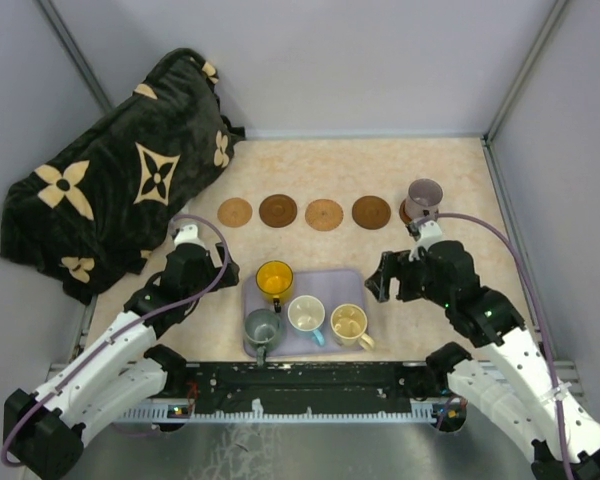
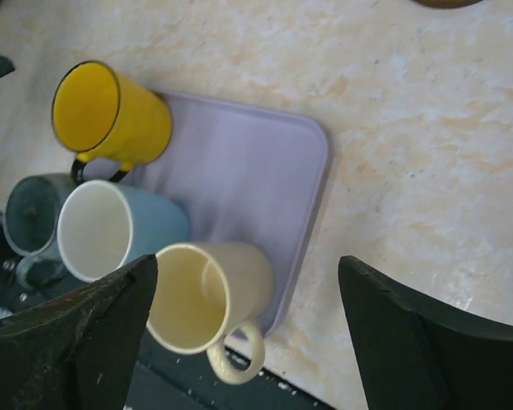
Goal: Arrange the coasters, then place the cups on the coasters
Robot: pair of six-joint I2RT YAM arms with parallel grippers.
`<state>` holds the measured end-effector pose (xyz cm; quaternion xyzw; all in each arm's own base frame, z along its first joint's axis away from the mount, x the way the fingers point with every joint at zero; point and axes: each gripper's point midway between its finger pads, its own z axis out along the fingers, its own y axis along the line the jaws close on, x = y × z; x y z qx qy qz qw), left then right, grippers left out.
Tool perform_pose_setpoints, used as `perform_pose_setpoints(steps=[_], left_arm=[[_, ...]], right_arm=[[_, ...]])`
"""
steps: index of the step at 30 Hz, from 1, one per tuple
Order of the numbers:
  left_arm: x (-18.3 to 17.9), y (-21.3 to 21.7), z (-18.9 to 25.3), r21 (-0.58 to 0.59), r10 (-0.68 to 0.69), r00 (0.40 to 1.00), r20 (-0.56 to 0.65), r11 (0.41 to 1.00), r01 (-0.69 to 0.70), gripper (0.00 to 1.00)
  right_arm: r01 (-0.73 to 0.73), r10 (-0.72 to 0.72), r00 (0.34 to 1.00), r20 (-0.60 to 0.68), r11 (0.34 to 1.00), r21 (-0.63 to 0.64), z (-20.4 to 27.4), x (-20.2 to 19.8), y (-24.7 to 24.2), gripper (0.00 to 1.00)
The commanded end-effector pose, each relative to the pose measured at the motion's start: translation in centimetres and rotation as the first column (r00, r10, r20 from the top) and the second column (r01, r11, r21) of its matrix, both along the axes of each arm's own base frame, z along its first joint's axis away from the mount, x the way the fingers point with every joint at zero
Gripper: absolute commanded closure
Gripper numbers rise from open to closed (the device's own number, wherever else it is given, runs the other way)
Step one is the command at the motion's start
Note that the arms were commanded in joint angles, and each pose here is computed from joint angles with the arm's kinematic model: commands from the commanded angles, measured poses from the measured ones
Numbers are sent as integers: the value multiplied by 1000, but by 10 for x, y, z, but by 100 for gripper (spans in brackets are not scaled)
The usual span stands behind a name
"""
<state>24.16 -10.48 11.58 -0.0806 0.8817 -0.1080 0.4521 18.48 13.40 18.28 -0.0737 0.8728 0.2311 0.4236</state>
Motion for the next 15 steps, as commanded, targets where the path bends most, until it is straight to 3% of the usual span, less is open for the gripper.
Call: perform_pose_setpoints(steps=[1,9,15], left_arm=[[1,-5,5,-28,-7,1000,20,1000,8,0],[0,-1,3,-11,7,1000,13,1000,-7,0],[1,-1,2,-8,11,1000,11,1000,-11,0]], right_arm=[[-184,192,971,-145,981,67,8,-50,16,11],[-304,310,898,-311,950,67,-8,-101,9,12],[-308,305,884,-356,950,49,-22,-111,3,12]])
